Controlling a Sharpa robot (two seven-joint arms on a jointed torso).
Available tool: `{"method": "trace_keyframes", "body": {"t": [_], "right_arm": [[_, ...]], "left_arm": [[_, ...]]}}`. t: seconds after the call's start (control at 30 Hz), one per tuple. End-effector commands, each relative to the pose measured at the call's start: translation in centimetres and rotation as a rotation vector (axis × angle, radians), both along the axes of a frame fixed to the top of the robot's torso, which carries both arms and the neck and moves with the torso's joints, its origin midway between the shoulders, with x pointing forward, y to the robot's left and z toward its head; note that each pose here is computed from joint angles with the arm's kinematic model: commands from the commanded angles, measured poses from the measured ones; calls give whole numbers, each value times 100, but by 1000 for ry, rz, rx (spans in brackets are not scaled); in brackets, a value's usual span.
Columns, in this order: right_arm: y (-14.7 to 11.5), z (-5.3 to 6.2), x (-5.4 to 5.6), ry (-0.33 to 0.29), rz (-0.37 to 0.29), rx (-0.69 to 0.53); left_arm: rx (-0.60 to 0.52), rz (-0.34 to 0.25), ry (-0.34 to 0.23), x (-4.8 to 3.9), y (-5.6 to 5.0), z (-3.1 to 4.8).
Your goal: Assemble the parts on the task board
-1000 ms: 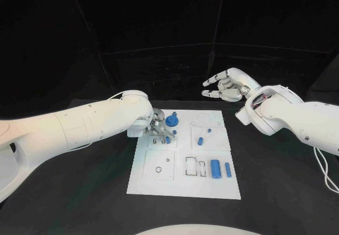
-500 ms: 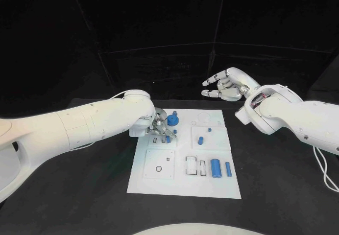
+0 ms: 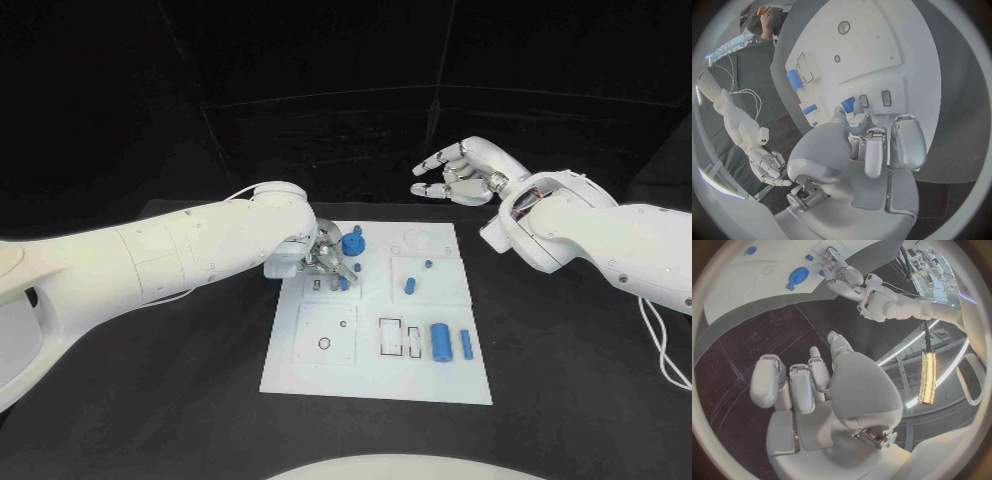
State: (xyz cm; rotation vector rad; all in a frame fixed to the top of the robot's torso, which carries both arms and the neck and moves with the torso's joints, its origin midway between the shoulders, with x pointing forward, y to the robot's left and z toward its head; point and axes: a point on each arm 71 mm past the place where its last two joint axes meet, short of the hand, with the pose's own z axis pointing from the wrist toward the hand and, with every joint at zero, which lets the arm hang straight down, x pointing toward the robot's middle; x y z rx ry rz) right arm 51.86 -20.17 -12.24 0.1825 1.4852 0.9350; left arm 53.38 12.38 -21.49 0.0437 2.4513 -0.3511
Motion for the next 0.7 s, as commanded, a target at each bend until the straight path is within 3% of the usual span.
{"method": "trace_keyframes", "body": {"t": [0.03, 0.7], "right_arm": [[8, 13, 5, -2, 7, -7], [52, 0, 24, 4, 15, -14]], "left_arm": [[3, 2, 7, -3, -3, 1], [-28, 12, 25, -21, -27, -4]]}}
